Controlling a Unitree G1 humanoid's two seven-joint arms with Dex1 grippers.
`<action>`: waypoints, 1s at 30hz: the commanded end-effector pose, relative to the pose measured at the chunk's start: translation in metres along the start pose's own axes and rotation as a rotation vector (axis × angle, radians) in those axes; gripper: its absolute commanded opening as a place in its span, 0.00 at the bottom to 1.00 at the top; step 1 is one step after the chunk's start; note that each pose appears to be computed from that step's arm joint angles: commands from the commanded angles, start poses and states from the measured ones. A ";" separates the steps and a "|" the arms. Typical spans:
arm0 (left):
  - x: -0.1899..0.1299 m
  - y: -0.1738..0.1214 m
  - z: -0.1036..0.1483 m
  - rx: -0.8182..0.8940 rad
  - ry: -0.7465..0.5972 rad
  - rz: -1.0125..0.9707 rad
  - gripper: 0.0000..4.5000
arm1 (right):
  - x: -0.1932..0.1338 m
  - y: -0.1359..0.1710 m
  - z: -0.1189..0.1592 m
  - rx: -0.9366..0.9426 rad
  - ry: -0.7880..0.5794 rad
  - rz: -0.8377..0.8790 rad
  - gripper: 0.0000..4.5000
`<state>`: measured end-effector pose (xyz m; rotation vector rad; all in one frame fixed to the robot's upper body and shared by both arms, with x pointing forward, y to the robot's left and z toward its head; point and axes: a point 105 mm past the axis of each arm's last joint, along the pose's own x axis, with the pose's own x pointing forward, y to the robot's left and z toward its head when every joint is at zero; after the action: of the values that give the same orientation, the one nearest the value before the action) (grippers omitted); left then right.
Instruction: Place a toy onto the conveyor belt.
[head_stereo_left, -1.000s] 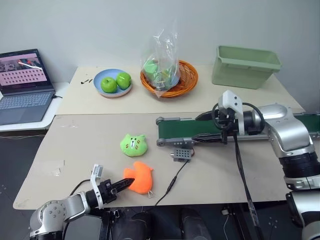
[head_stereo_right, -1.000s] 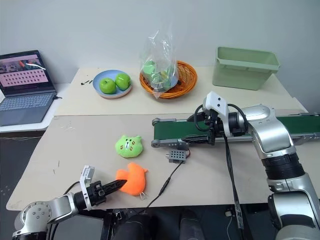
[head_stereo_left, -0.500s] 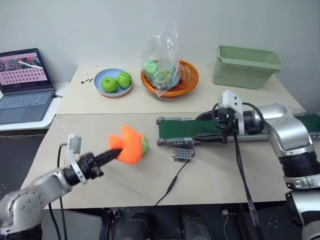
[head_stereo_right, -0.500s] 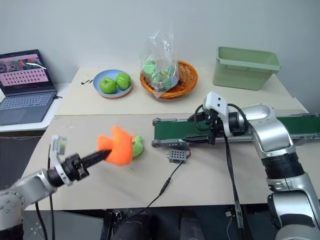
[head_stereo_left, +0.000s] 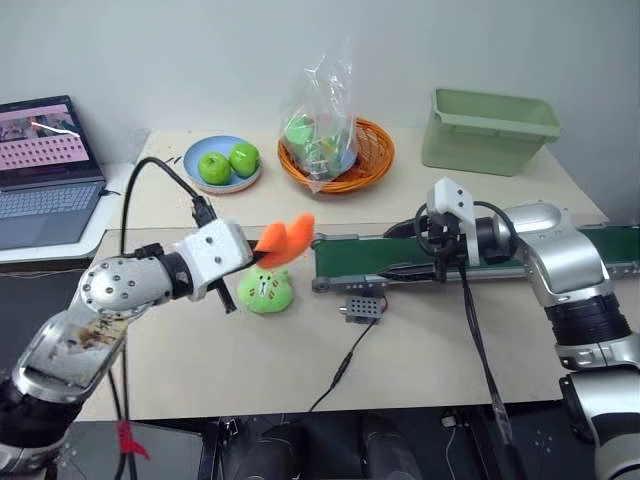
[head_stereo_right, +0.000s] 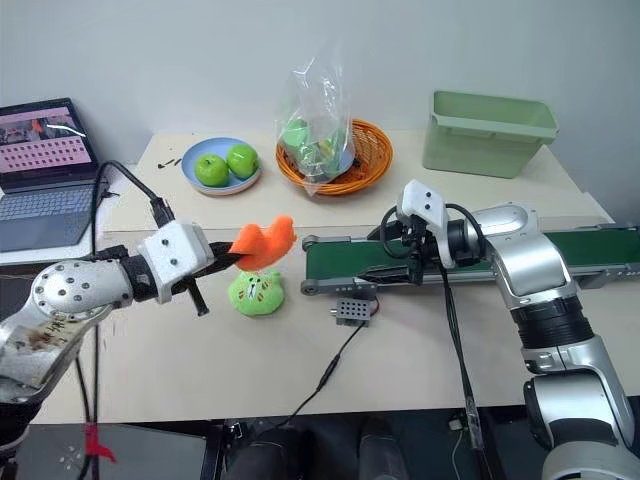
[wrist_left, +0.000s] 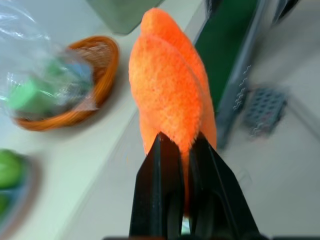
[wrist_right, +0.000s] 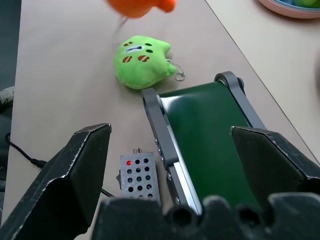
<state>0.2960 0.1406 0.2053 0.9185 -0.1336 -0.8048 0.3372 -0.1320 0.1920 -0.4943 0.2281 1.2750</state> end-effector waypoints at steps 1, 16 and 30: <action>-0.002 0.024 0.003 0.492 0.001 0.124 0.01 | -0.007 -0.002 0.011 -0.055 -0.021 -0.017 1.00; 0.015 0.004 -0.022 0.919 -0.170 0.167 0.01 | -0.010 0.002 0.009 -0.036 -0.023 -0.039 1.00; 0.045 0.014 -0.026 0.966 -0.247 0.151 0.01 | -0.024 0.010 0.022 0.012 -0.115 -0.067 1.00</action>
<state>0.3457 0.1377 0.1794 1.6875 -0.7938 -0.7159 0.3223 -0.1390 0.2046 -0.4098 0.1744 1.2410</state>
